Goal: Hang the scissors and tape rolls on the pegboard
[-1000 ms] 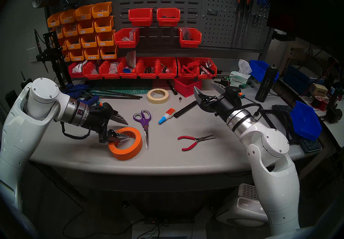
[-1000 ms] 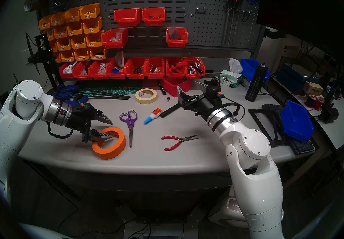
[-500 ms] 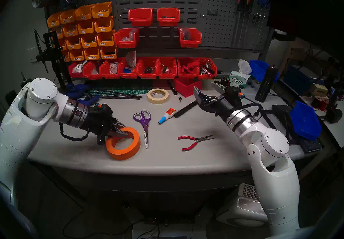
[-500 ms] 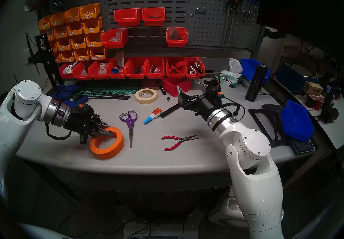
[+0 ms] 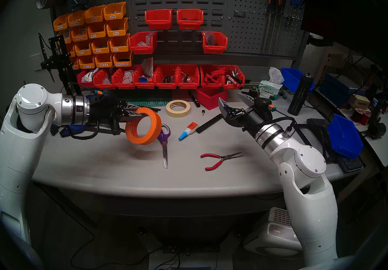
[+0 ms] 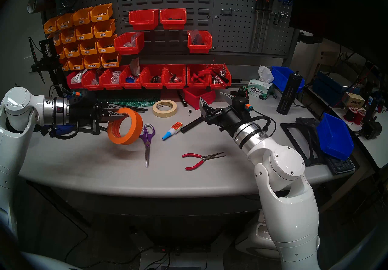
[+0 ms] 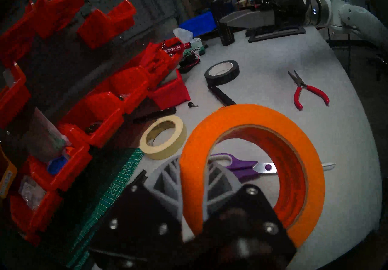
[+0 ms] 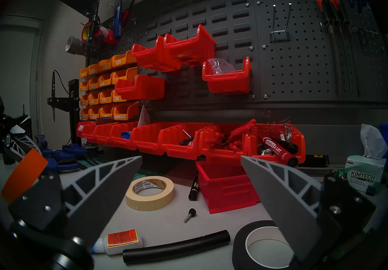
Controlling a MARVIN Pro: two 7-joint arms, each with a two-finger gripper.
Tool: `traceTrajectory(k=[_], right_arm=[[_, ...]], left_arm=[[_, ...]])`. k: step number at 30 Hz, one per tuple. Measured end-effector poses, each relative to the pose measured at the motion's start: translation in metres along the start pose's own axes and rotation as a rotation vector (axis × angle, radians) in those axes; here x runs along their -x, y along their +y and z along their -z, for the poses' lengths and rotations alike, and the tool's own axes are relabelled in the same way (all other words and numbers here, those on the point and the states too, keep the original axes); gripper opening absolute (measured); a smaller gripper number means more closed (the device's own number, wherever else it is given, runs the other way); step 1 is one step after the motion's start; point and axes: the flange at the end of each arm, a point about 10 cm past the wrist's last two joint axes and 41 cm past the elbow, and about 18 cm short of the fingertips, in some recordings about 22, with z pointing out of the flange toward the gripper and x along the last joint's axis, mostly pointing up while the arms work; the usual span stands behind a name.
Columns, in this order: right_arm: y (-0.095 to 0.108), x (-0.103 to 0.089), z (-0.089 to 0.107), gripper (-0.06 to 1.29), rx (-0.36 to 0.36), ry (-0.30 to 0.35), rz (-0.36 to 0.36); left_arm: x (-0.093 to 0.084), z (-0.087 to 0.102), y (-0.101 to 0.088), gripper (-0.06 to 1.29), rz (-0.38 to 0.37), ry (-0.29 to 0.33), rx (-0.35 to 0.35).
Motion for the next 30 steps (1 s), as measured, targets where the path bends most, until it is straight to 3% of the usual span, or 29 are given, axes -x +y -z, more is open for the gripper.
traceTrajectory(k=[10,22,30], right_arm=[[0.0,0.001,0.0,1.22,0.0,-0.001,-0.001],[0.001,0.002,0.0,1.22,0.002,-0.003,-0.002],[0.001,0.002,0.0,1.22,0.001,-0.003,-0.002]], left_arm=[[-0.015,0.009,-0.013,0.09,-0.027,0.202,-0.239],[-0.044,0.013,-0.011,0.09,-0.055,0.464,-0.474],[-0.042,0.011,-0.004,0.08,-0.058,0.574,-0.638]])
